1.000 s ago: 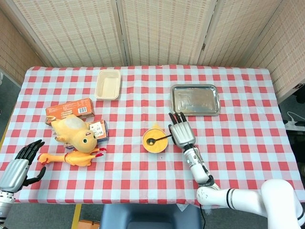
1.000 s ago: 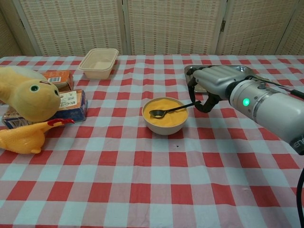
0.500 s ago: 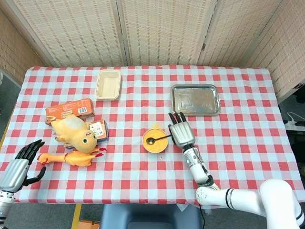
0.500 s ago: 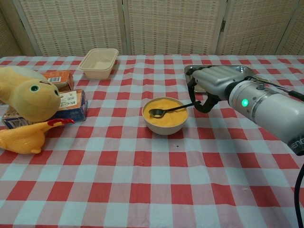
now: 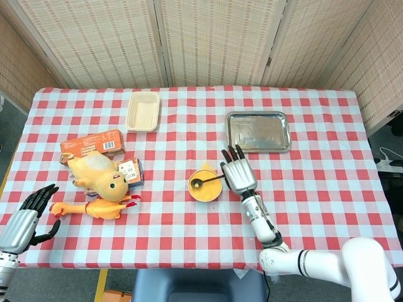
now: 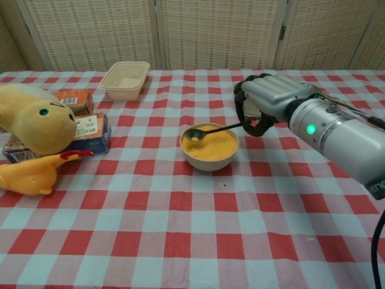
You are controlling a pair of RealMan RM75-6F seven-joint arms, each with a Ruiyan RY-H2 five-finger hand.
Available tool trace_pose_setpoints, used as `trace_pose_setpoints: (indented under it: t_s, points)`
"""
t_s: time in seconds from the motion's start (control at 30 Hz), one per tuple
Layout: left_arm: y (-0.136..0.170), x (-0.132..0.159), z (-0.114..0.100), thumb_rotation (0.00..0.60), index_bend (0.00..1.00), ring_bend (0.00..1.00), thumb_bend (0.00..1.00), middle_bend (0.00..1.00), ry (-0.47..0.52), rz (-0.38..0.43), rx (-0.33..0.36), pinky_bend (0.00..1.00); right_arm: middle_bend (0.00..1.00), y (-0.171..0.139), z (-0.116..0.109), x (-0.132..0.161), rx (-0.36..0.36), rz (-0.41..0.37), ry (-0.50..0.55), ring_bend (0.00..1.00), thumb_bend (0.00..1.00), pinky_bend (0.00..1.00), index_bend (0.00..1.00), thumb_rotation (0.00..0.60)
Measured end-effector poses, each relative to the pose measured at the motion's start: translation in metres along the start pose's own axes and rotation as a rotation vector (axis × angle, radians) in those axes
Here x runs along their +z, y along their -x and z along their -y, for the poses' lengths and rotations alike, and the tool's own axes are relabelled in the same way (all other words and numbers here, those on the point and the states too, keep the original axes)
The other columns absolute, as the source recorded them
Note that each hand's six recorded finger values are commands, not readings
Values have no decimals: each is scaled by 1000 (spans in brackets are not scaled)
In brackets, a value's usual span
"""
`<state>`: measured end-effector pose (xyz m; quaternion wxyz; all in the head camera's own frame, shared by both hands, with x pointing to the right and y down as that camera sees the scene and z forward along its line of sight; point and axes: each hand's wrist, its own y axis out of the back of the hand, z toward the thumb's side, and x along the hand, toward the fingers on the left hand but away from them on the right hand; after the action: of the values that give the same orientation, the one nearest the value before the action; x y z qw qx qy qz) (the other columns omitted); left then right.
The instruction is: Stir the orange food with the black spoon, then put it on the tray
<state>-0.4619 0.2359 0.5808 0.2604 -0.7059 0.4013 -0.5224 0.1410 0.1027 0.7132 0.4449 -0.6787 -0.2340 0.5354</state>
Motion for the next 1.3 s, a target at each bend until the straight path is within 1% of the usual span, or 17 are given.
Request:
trace_pose_setpoints:
  t_s: [0.07,0.2,0.3,0.4,0.5,0.63,0.73,0.83,0.93,1.03,1.13,1.3]
  points:
    - [0,0,0,600,0,0,447,0,1,0,-2,89,192,-1,-2,0,-22,-7,-18,7,365,105,823,600]
    - [0,0,0,600,0,0,448,0,2,0,-1,89,262,-1,-4,0,-58,-22,-61,51,365,137,902,600]
    - [0,0,0,600,0,0,448,0,1,1,-1,89,289,0,-7,-3,-88,-30,-122,73,365,150,946,600]
    - [0,1,1,600,0,0,448,0,0,1,-3,89,299,2,-10,-5,-123,-41,-212,85,365,162,969,600]
    - [0,0,1,600,0,0,447,0,0,-2,-6,89,304,5,-15,-8,-163,-54,-329,96,365,171,974,600]
    - [-1,0,2,600,0,0,446,0,-2,-3,-9,89,305,8,-26,-10,-242,-76,-513,97,365,180,974,600]
    - [-1,1,3,600,0,0,446,0,-3,-1,-11,89,305,8,-34,-8,-303,-98,-613,106,365,198,974,600]
    - [-2,2,4,600,0,0,445,0,-3,2,-13,89,305,8,-37,-5,-352,-126,-688,112,365,206,974,600]
    - [-2,3,4,600,0,0,446,0,-3,3,-13,89,305,7,-35,-2,-380,-152,-746,112,365,207,974,600]
    - [-2,2,4,600,0,0,446,0,-2,3,-13,88,305,4,-31,2,-393,-178,-778,112,365,207,974,600]
    - [-2,2,4,600,0,0,446,0,-2,3,-14,89,305,0,-28,5,-401,-203,-794,112,366,207,974,600]
    - [-2,3,4,600,0,0,448,0,-3,4,-12,89,305,-8,-25,10,-399,-233,-786,112,365,207,974,600]
